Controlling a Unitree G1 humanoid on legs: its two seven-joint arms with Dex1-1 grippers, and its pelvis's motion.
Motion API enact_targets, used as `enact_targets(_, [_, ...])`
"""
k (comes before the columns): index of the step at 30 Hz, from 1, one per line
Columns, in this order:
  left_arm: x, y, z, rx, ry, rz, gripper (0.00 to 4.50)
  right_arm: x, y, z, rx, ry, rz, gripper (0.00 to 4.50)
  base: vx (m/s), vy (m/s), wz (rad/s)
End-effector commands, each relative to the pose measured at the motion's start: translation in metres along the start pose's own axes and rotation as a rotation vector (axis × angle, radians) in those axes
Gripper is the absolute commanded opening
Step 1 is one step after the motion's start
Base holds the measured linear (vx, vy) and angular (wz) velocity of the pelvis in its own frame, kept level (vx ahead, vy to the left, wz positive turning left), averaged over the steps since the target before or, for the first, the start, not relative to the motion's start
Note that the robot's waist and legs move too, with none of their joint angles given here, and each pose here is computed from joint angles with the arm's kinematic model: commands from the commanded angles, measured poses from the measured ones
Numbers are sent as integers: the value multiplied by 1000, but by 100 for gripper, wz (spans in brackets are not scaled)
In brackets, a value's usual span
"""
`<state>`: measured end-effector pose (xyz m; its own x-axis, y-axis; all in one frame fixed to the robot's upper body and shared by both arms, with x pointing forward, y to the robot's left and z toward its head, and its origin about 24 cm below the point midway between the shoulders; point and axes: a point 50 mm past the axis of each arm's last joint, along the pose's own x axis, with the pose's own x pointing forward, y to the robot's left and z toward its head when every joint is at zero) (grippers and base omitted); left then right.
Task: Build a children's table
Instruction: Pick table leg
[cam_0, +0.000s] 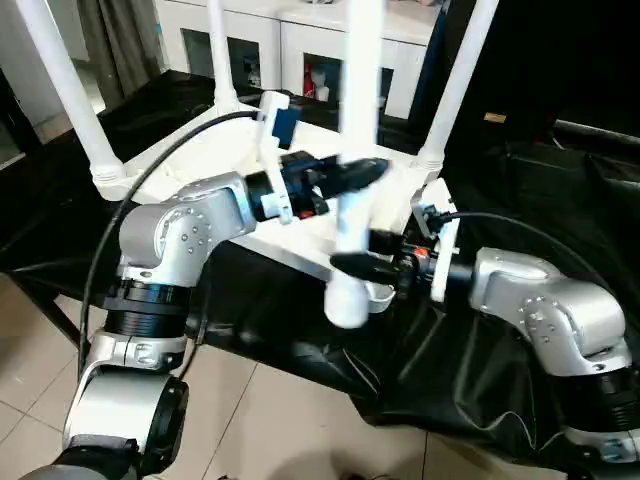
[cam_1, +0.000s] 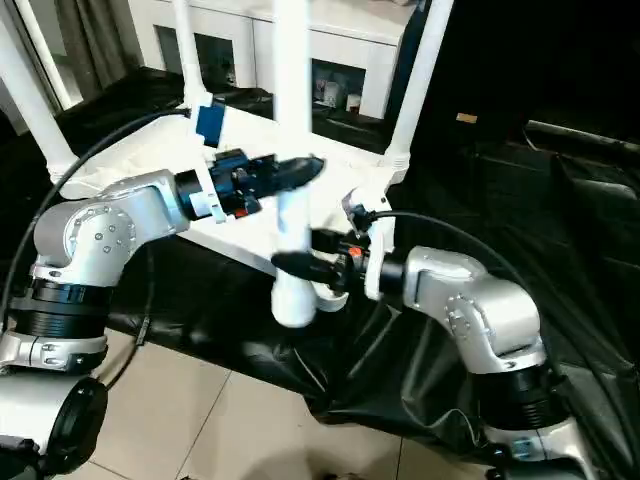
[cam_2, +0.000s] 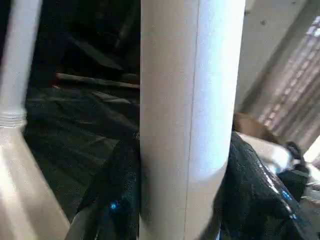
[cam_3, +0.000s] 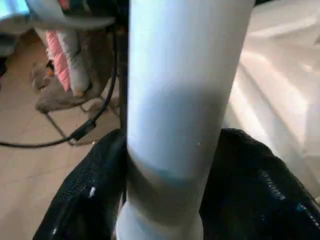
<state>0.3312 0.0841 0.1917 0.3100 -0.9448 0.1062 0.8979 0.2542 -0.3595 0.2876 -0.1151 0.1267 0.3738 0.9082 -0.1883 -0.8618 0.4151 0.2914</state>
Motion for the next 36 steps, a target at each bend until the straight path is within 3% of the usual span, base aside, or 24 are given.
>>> enact_targets(1, [6, -15, 12, 35, -6, -117, 181, 1, 5, 0, 5, 18, 34, 297, 0, 0, 0])
enact_targets(18, [1, -17, 10, 53, 48, -192, 181, -2, 8, -1, 7, 51, 93, 297, 0, 0, 0])
enact_targets(24, [0, -16, 11, 53, 42, -186, 181, -2, 8, -2, 11, 53, 98, 224, 0, 0, 0])
enact_targets(36, [1, -12, 12, 76, 0, -135, 180, -1, 6, -5, 28, 48, 91, 189, 0, 0, 0])
